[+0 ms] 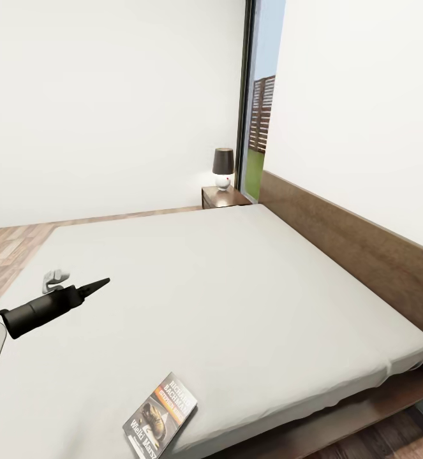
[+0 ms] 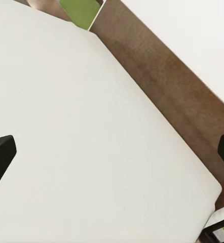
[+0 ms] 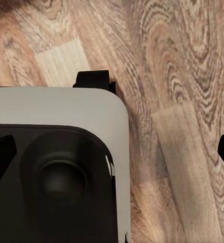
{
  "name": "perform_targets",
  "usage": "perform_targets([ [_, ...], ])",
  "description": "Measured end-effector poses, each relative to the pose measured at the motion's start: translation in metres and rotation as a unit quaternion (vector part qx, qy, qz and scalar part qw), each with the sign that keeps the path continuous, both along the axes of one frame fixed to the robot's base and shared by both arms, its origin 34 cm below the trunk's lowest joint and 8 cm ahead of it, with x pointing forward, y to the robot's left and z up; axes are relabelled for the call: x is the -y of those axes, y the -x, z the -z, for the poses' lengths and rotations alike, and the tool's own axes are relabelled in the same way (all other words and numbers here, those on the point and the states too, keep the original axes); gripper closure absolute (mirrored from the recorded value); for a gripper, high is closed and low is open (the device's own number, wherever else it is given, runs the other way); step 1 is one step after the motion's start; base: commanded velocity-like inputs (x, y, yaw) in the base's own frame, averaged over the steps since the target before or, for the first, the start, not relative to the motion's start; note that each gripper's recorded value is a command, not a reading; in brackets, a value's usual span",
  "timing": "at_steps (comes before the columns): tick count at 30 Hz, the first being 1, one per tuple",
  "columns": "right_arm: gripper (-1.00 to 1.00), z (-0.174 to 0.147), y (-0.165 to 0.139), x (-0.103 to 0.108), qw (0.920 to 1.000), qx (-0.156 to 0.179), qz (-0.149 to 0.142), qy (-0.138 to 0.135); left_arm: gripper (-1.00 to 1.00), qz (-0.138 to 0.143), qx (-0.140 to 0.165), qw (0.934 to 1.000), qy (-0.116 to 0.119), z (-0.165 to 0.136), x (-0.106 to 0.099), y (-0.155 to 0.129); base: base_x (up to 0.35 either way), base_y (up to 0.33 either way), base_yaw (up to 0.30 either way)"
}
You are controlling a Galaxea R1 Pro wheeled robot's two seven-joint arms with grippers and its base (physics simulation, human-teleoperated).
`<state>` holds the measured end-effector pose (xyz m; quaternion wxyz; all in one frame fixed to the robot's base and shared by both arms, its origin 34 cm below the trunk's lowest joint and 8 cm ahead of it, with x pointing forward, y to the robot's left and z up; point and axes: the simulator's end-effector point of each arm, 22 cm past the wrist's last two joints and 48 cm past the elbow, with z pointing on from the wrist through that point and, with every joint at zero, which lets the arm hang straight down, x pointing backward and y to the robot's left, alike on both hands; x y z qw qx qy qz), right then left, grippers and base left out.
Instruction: In the bedroom, move the book from the bed onto either nightstand, and place the two sandals side by side next to the bed.
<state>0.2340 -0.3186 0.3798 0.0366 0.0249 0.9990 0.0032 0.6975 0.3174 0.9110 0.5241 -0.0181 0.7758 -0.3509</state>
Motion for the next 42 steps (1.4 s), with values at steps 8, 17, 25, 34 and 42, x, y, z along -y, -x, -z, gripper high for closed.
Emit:
perform_targets([
  [8,-1.00,0.000,0.000,0.000,1.0000,0.000,0.000,0.000,-1.00,-0.003,-0.004,1.0000,-0.003,0.003,-0.001,0.000,0.000,0.000,0.000],
  [17,-1.00,0.000,-0.001,-0.001,1.0000,0.001,0.000,0.000,-1.00,-0.013,-0.010,0.9998,-0.009,0.006,-0.006,-0.001,0.000,0.000,0.000],
  [25,-1.00,0.000,-0.001,-0.001,1.0000,0.001,0.000,-0.001,-1.00,-0.033,-0.020,0.9990,-0.021,0.013,-0.014,-0.005,0.000,0.000,0.000],
  [34,-1.00,0.000,-0.001,0.000,1.0000,0.002,-0.001,0.000,-1.00,-0.065,-0.035,0.9966,-0.038,0.022,-0.028,-0.009,0.000,0.000,0.000],
  [42,-1.00,0.000,-0.001,0.000,1.0000,0.002,-0.001,0.000,-1.00,-0.072,-0.037,0.9959,-0.041,0.023,-0.031,-0.010,0.000,0.000,0.000],
])
